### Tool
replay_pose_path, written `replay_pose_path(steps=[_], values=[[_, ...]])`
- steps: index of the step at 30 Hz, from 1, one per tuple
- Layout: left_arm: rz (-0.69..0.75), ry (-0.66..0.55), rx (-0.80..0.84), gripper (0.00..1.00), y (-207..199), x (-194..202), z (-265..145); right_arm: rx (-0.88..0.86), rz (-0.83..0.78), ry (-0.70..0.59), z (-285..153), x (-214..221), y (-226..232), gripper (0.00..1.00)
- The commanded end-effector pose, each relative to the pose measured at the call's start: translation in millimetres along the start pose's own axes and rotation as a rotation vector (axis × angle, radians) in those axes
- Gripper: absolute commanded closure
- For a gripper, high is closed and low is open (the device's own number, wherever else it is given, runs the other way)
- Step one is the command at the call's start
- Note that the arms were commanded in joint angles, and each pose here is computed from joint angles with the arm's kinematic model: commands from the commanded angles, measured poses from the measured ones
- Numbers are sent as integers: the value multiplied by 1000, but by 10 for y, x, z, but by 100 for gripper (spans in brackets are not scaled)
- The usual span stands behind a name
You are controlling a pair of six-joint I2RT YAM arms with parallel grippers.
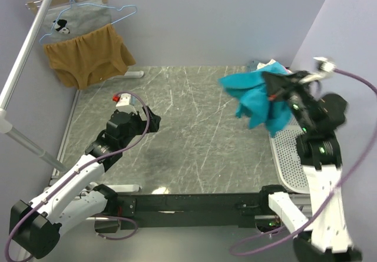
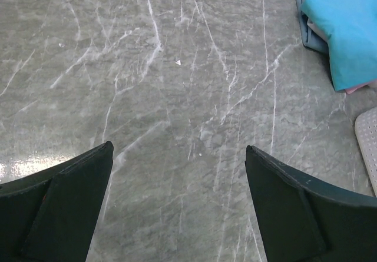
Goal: Fold and stack the t-shirts
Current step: Move the tshirt to the center of the board
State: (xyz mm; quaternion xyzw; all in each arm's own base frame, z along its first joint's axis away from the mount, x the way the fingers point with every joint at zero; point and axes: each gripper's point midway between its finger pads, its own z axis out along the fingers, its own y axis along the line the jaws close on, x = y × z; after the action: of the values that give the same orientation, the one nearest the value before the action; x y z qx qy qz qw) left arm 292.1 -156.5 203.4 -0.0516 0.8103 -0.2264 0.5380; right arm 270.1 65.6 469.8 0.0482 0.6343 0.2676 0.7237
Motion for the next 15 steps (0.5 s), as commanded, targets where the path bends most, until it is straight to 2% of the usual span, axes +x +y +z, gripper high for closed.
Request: replay_pose_path(steps=[1, 2, 5, 6, 9, 12, 15], values=[[-30, -72, 21, 1, -74, -187, -54, -240, 53, 282, 341, 786, 439, 100], [-37, -79, 15, 0, -63, -200, -64, -305, 61, 369, 399, 1094, 630, 100], [-55, -94, -27, 1, 19, -217, -86, -345, 44, 466, 505, 1486, 888, 100], [-57, -101, -59, 1, 79, -225, -97, -397, 43, 544, 510, 1764, 1096, 100], [-73, -136, -114, 1, 171, -309, -150, -420, 23, 579, 599, 2017, 1370, 100], [-82, -159, -127, 1, 198, -370, -219, -436, 50, 573, 640, 2109, 1453, 100], [-79, -168, -109, 1, 178, -382, -256, -332, 36, 577, 703, 2298, 1237, 100]])
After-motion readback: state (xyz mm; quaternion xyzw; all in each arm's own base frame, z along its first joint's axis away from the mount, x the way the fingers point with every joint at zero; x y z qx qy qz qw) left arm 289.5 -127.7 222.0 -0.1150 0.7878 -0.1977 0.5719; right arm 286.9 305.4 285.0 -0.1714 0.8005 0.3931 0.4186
